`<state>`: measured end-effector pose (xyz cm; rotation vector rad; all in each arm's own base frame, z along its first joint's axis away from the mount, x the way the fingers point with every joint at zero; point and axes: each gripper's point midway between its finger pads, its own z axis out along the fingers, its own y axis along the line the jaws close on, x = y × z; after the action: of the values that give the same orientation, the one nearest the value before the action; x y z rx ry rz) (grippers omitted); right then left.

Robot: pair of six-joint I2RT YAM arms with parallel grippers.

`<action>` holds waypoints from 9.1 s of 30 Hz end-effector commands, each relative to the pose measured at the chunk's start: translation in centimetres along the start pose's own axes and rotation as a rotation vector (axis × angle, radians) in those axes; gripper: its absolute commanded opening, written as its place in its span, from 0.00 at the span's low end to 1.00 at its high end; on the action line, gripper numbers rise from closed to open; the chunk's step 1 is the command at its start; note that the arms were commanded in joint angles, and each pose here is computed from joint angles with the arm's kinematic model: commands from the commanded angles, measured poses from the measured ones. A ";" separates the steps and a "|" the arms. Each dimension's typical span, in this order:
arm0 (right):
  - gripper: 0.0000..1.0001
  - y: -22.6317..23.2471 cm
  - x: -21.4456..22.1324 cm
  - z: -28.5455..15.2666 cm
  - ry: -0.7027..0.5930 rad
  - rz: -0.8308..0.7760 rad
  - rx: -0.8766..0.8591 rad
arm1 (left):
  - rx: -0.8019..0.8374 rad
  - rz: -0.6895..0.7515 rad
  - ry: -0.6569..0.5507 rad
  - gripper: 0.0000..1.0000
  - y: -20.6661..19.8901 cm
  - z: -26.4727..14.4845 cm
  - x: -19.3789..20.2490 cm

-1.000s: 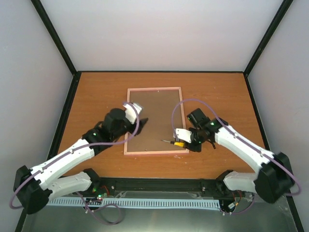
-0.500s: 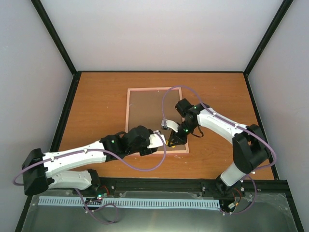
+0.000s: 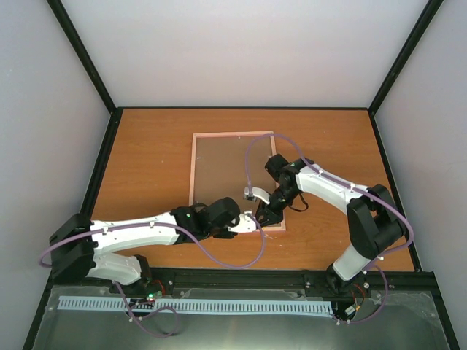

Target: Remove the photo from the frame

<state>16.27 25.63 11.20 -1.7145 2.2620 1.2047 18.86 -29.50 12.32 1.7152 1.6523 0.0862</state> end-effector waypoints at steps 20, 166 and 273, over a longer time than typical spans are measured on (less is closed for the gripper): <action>0.05 0.4 0.4 0.6 -0.001 0.004 -0.032 | -0.023 0.215 0.018 0.36 -1.8 1.6 -1.8; 0.03 -1.6 -5.2 -10.2 -0.495 -0.115 0.371 | -0.105 -1.641 0.123 0.13 12.2 10.4 18.4; 0.03 -9.2 -12.8 4.4 -0.220 0.010 0.252 | 0.118 -1.589 0.130 0.19 -4.6 4.3 14.3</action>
<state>26.06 37.32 9.91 -1.4239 2.1748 1.0863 20.67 -19.73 1.87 0.0662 2.5870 -0.6841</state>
